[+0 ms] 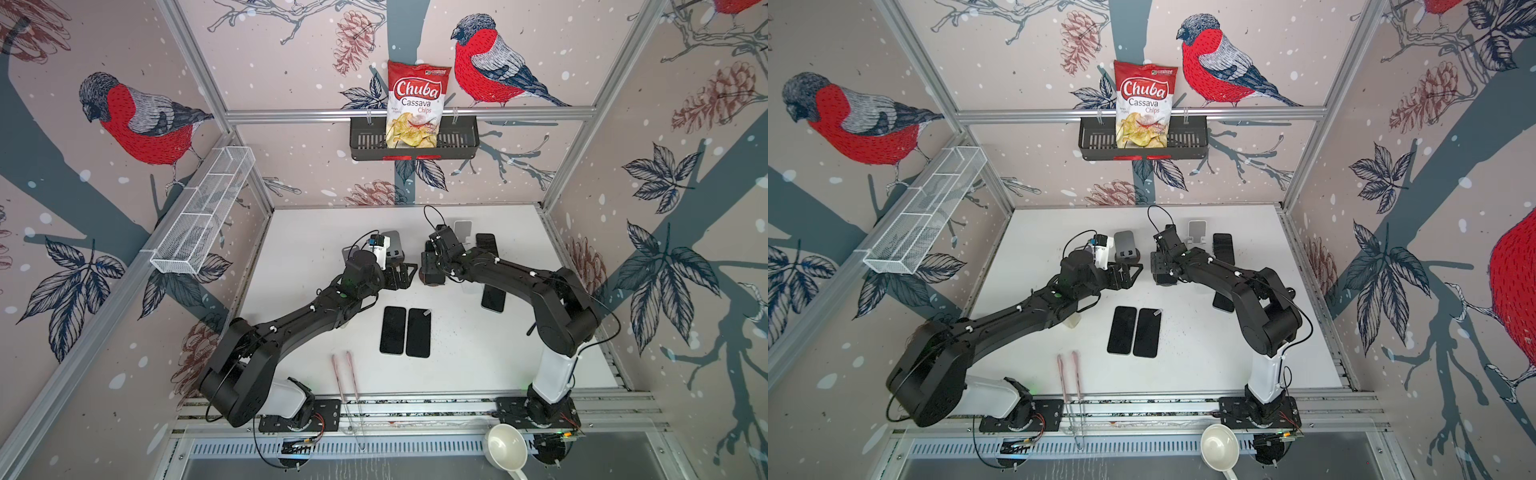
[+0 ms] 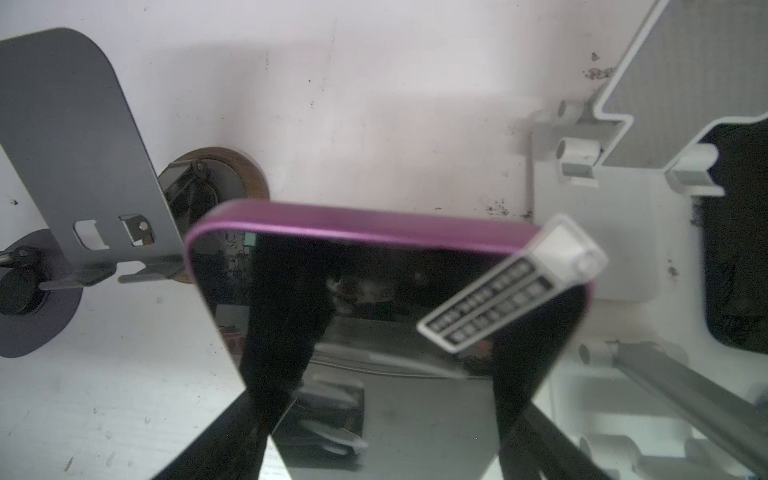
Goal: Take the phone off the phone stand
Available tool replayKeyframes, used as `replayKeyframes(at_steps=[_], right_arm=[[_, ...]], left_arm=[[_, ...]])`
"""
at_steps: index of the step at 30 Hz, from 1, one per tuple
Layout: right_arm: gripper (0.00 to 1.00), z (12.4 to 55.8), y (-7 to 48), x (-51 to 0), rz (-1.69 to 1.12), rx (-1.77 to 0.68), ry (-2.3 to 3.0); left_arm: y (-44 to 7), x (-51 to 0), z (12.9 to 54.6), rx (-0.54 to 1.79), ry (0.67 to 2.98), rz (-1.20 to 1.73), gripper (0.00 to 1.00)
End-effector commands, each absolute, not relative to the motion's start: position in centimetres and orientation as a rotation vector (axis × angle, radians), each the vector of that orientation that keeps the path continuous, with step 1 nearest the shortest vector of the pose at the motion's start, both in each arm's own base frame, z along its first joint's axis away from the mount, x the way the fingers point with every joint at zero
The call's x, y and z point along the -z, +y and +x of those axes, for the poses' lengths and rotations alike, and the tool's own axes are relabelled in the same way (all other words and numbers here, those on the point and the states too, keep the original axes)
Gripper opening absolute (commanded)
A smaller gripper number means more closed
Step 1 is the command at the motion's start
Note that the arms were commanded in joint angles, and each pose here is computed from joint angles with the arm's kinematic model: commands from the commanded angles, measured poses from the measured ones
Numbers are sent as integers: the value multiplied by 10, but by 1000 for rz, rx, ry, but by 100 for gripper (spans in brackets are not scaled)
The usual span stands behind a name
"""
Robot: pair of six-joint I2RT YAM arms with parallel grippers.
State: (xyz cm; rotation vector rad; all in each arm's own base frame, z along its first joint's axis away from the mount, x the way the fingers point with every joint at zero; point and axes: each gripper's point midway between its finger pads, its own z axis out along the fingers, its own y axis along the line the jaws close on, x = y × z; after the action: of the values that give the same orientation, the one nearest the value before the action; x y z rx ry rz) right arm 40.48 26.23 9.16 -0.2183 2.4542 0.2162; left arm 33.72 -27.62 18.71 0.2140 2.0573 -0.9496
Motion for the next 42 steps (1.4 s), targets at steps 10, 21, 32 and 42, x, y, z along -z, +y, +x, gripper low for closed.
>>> replayKeyframes(at_steps=[10,21,32,42], right_arm=[[71,405,266,-91,-206,-245,2451],[70,405,266,-103,-223,-245,2427],[70,412,267,-125,-234,-239,2385],[70,399,271,-144,-249,-268,2361]], left_arm=[[-277,-193,335,960,2035,233,96],[-275,-193,334,960,2036,228,96],[-273,-193,332,955,2032,223,96],[-271,-193,332,946,2031,220,96]])
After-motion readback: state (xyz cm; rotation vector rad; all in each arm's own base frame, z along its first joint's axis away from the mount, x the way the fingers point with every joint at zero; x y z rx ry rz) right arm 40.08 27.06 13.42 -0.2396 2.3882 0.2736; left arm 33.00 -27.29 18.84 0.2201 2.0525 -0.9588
